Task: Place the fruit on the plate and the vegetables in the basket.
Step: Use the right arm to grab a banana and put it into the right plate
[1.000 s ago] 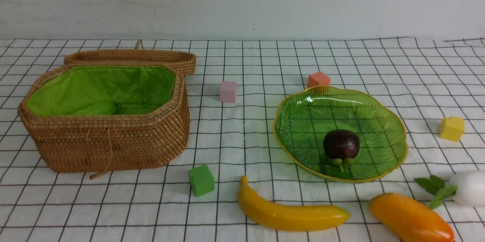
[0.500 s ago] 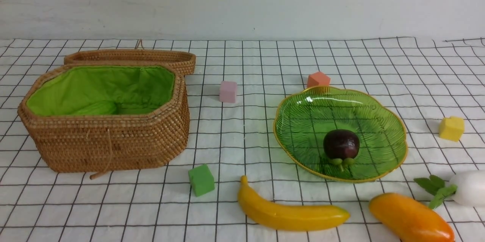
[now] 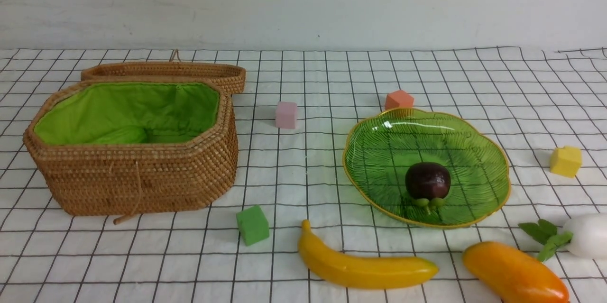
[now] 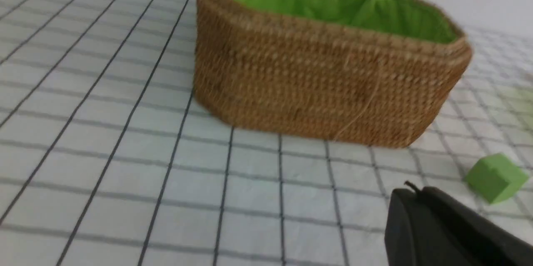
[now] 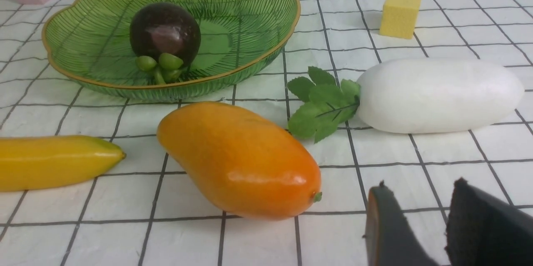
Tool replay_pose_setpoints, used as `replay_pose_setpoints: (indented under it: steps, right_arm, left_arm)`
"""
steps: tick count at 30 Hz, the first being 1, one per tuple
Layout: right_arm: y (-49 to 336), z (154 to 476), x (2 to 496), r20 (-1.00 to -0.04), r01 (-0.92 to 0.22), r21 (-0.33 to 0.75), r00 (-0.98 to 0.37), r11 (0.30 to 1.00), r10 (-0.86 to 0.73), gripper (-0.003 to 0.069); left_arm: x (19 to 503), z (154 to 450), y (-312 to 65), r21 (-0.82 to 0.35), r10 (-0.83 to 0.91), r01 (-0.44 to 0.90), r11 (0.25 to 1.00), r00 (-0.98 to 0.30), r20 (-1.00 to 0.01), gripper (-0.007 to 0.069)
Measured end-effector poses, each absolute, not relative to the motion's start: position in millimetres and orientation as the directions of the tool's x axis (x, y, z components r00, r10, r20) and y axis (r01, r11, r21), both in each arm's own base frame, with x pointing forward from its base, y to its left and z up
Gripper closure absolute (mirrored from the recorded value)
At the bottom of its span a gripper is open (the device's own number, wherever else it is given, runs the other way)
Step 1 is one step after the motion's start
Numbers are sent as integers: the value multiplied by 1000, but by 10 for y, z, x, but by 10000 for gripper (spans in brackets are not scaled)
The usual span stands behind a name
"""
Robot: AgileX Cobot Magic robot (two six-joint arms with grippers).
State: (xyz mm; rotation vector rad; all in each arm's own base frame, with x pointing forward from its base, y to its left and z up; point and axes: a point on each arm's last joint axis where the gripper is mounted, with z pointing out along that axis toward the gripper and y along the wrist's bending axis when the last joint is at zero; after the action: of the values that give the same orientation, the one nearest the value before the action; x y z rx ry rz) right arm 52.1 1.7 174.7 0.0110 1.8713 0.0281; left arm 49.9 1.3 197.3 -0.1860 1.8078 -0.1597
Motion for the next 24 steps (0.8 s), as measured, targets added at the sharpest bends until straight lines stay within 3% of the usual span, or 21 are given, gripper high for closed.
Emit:
replay_pose_setpoints:
  steps: [3,24]
  right_arm:
    - [17,1747,521,-955,-7,25,-296,1000,22,416]
    - [17,1748,521,-955,-7,25,-295,1000,22,416]
  left_arm:
    - [513,1684,39,-192,-218,-110,975,-322,-921,638]
    - [520,1691,46,-183,-209,-114,977,-300,-931,626]
